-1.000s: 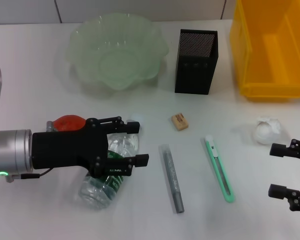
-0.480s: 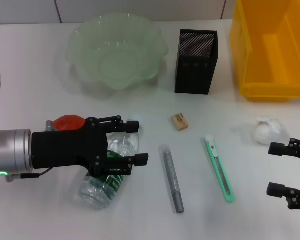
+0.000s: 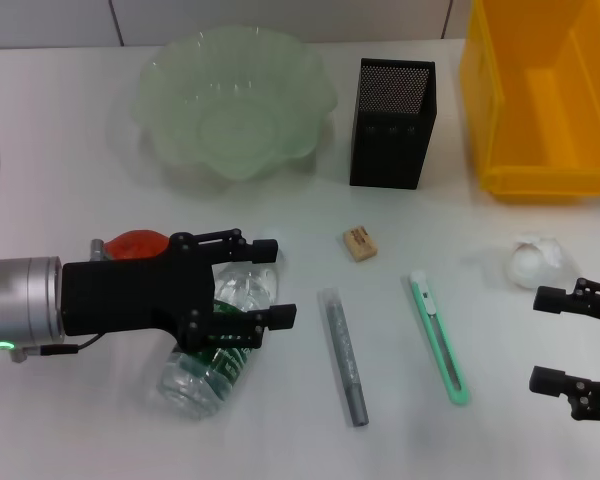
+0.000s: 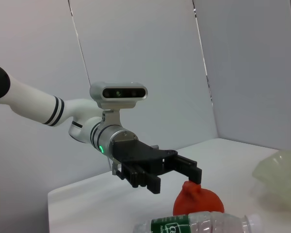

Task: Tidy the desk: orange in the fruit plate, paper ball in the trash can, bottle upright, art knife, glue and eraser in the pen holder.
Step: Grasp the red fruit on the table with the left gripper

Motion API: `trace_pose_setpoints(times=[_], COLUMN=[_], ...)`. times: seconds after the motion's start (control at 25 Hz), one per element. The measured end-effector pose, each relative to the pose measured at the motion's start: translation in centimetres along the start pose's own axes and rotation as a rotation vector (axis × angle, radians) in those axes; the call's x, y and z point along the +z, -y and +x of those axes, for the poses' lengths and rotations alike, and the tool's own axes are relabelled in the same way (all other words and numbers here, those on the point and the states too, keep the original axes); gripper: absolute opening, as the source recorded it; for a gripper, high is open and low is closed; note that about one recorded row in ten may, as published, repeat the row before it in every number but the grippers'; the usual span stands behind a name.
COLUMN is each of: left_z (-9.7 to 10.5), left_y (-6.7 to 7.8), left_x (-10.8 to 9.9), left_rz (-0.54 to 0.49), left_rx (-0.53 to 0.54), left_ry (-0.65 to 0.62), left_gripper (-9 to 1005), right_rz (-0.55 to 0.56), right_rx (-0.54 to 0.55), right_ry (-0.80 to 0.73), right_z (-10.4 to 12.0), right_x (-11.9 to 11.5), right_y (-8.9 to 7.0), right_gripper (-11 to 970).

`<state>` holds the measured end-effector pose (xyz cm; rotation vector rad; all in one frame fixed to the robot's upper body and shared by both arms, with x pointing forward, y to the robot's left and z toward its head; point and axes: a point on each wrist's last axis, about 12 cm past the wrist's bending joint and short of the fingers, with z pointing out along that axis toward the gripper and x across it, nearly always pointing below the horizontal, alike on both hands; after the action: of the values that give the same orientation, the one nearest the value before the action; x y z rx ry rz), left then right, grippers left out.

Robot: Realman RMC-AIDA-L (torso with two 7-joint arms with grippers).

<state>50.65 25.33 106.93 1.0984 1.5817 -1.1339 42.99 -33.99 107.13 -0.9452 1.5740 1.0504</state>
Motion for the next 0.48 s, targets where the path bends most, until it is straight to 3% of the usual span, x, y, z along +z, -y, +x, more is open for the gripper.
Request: trace_pose_setpoints(times=[0.24,0.44,0.48], left_z=[-0.1,0.0,0.6], left_y=[-0.1,-0.4,-0.3], left_x=[-0.4,-2.5,-4.2], left_rz=[-0.016,-0.138,-0.233], left_rx=[0.010,0.029,0.034], left_ry=[0.006,0.056,0.089], left_gripper=[759,755,754], right_rz=[0.000,0.013,0.017], right_rx=[0.002,0.003,0.004], right_ry=[0.003,-0.004,-0.007], right_z=[0.1,0.2,0.2], right_x=[0.1,0.1,0.1], right_y=[-0.1,0.1,0.1], right_gripper=[818,815,814])
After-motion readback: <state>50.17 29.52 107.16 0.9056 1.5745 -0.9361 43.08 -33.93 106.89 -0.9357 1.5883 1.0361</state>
